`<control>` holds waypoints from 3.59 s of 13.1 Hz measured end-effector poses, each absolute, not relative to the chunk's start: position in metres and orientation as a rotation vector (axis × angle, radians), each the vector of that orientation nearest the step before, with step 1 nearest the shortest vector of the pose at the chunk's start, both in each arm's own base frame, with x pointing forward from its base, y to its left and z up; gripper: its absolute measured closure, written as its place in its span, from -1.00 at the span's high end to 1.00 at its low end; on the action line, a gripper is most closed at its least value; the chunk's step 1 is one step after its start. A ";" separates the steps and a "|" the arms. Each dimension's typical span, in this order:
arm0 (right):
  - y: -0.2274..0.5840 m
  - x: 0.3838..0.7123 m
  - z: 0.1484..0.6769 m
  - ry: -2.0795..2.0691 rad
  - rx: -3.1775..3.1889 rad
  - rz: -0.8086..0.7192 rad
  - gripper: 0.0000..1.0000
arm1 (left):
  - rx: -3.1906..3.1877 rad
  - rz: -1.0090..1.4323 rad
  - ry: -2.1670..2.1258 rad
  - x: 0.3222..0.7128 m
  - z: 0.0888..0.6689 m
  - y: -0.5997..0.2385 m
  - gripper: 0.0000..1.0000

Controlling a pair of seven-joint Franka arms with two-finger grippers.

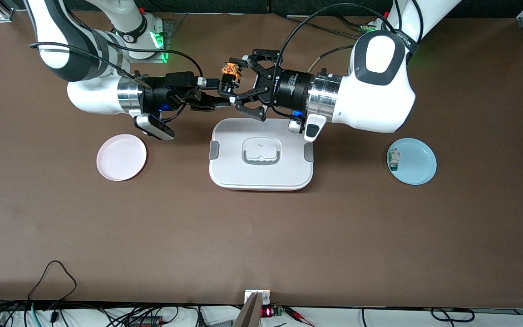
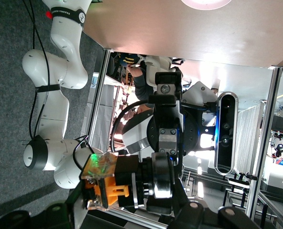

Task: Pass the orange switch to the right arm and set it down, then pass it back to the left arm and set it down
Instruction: 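Bring the right gripper to the switch held by the left gripper, then grasp the switch with the right gripper and open the left gripper, then carry the switch toward the pink plate while the left gripper withdraws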

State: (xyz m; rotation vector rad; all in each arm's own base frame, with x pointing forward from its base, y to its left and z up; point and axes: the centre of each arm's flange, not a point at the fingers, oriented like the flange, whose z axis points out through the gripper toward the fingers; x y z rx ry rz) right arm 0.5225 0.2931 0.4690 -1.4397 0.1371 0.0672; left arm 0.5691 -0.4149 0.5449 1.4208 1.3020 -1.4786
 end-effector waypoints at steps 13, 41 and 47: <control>0.304 0.514 0.482 0.089 -1.444 0.036 0.42 | 1.417 -1.479 1.307 0.570 0.545 -0.413 0.44; 0.305 0.513 0.483 0.027 -1.445 -0.041 -0.26 | 1.395 -1.489 1.336 0.575 0.545 -0.407 1.00; 0.290 0.517 0.480 -0.027 -1.519 -0.067 -0.27 | 1.385 -1.480 1.339 0.581 0.546 -0.400 1.00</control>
